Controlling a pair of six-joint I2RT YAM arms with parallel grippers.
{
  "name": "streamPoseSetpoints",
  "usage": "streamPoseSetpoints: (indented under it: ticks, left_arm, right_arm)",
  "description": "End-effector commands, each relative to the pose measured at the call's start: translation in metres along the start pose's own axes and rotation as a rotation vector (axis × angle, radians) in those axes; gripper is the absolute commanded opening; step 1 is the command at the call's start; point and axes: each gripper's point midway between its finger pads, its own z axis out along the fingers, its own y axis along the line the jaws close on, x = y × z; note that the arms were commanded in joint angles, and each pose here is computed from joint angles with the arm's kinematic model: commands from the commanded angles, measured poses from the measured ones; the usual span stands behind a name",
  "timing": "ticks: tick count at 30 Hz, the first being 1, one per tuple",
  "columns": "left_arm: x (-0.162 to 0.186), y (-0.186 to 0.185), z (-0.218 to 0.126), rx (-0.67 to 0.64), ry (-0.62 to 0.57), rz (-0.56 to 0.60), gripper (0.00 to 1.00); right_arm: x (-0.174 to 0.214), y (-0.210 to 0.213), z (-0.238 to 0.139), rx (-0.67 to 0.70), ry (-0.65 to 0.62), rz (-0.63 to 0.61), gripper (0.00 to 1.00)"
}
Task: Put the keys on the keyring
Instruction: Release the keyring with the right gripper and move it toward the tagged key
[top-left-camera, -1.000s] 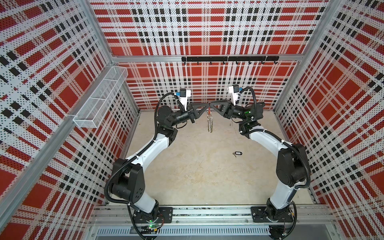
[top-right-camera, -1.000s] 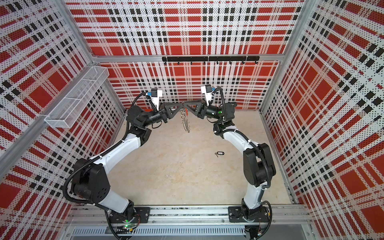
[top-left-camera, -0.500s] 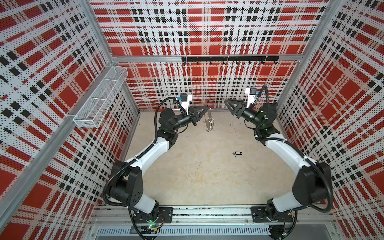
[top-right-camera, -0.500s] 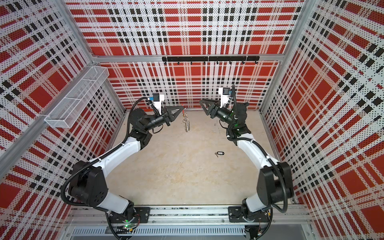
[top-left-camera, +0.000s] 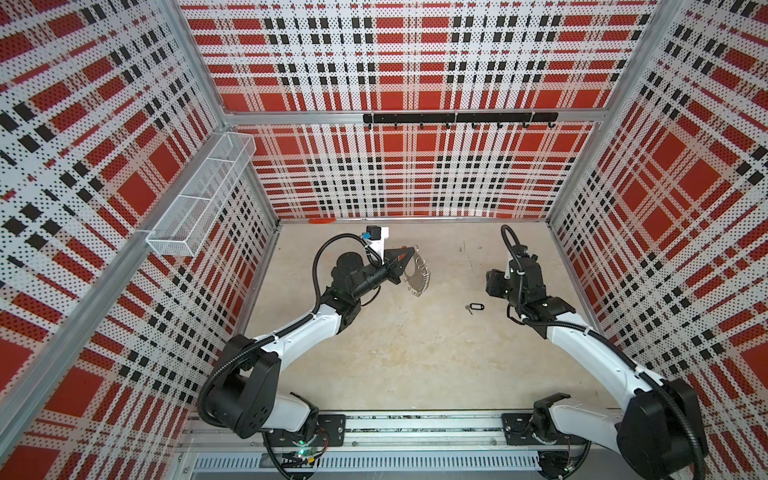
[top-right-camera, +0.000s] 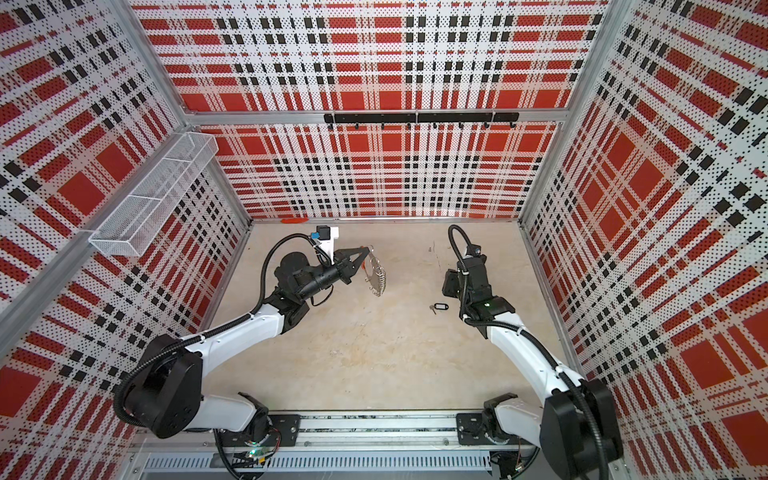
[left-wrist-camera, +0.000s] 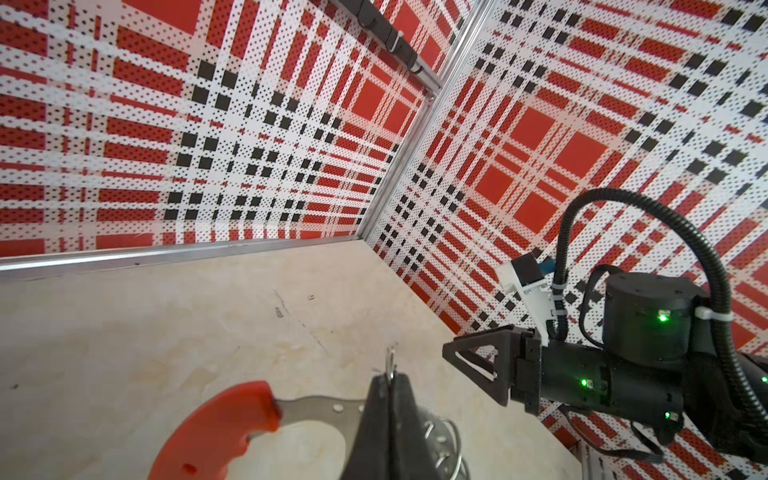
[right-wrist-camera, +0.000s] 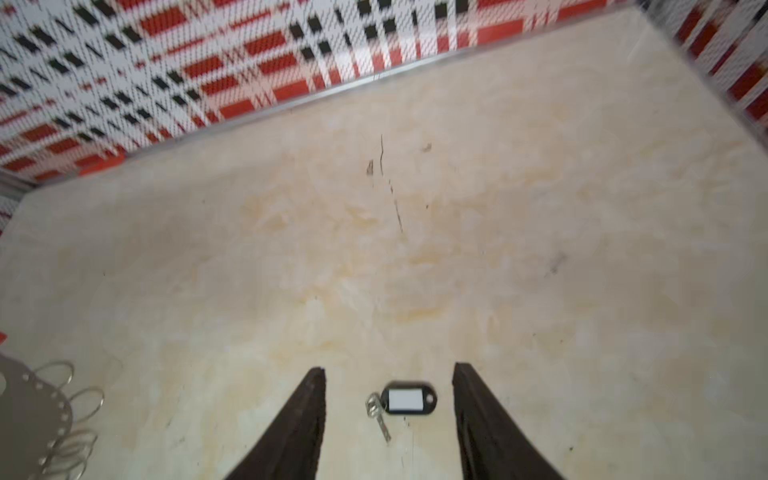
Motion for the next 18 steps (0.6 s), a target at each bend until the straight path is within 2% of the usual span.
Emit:
streamPoseSetpoints:
  ticks: [1,4,6,10,11,13,15,17,18]
  left_arm:
    - [-0.013,-0.003,-0.010,-0.023,-0.064,0.060,0.00]
    - [-0.010,0.003,-0.012,-0.062,-0.073,0.071,0.00]
    - [-0.011,0.003,-0.011,-0.063,-0.075,0.072,0.00]
    - [-0.013,-0.008,-0.008,-0.003,-0.047,0.071,0.00]
    - [-0.011,-0.010,-0.009,0.001,-0.039,0.070,0.00]
    - [-0.010,-0.013,-0.009,0.010,-0.032,0.073,0.00]
    - [-0.007,-0.014,-0.009,0.011,-0.017,0.081,0.00]
    - [-0.003,-0.016,-0.010,0.002,0.001,0.101,0.00]
    - [-0.002,-0.016,-0.010,-0.006,0.002,0.125,0.00]
  right_arm:
    - [0.047,0.009,0.015,-0.077,0.168,-0.029,0.51]
    - [0.066,0.011,0.020,-0.086,0.239,0.031,0.49]
    - [0.071,0.008,0.023,-0.059,0.245,0.136,0.49]
    - [0.075,0.004,0.026,-0.001,0.246,0.440,0.49]
    - [0.073,0.007,0.027,-0.016,0.247,0.469,0.49]
    - [0.062,0.018,0.030,-0.062,0.236,0.397,0.49]
    - [0.049,0.018,0.035,-0.050,0.214,0.234,0.49]
    - [0.041,-0.005,0.041,0.093,0.203,0.114,0.52]
    - [0.037,-0.013,0.047,0.114,0.209,0.062,0.54]
